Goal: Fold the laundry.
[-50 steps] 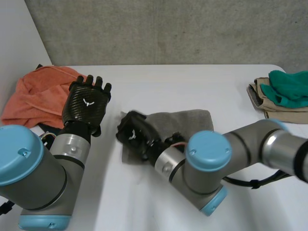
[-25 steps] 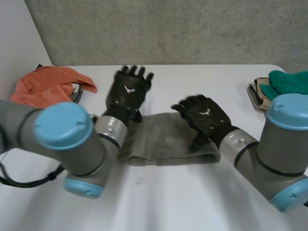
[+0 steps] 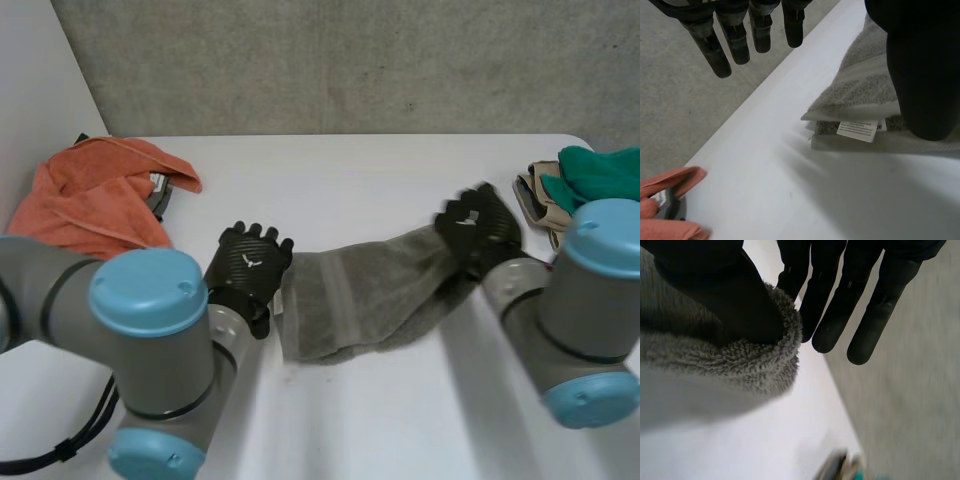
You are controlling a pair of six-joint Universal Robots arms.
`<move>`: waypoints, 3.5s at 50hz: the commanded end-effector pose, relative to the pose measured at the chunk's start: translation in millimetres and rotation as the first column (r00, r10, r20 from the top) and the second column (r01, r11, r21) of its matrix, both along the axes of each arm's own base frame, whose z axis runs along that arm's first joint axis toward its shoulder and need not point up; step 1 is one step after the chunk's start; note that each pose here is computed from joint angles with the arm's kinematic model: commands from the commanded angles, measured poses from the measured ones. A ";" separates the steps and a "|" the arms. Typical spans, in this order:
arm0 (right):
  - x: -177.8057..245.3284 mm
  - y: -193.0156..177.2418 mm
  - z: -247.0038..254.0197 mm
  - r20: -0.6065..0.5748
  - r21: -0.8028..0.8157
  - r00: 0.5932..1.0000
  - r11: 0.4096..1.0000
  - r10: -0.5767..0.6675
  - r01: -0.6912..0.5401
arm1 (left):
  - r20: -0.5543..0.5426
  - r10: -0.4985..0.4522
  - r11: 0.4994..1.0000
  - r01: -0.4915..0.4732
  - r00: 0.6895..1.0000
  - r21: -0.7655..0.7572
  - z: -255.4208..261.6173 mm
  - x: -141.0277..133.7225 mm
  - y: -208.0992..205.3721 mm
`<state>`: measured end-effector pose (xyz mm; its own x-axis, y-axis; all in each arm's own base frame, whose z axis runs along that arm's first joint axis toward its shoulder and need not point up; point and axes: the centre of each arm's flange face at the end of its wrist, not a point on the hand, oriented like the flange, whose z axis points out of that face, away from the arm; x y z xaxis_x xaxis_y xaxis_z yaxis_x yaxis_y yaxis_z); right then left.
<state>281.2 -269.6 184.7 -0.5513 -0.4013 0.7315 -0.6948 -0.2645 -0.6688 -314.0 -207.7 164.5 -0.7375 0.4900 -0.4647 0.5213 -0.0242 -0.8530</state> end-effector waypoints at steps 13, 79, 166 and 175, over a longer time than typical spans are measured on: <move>107.9 102.4 -43.8 0.064 0.040 0.822 0.821 0.566 -0.569 | -0.058 0.154 0.985 -0.158 0.986 -0.069 37.1 44.8 -21.2; 25.7 58.5 -10.9 0.340 0.303 0.928 0.917 0.151 -0.260 | -0.143 -0.083 0.994 0.071 0.986 -0.083 89.3 -29.7 15.4; -259.2 -280.8 -53.6 0.600 -0.155 0.799 0.973 -0.044 0.169 | -0.373 -0.389 0.921 0.366 0.842 -0.133 109.9 -45.0 28.7; -299.9 -265.1 -97.4 0.575 -0.047 0.814 0.990 -0.082 0.133 | -0.369 -0.383 0.923 0.370 0.847 -0.110 103.7 -45.6 29.6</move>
<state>-7.0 -543.2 98.8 -0.9297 -0.2244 0.2921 -0.2170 -0.3070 -0.9266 -359.3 -179.1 270.1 -0.6240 0.7520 -0.2126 0.1017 -0.1916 -0.9762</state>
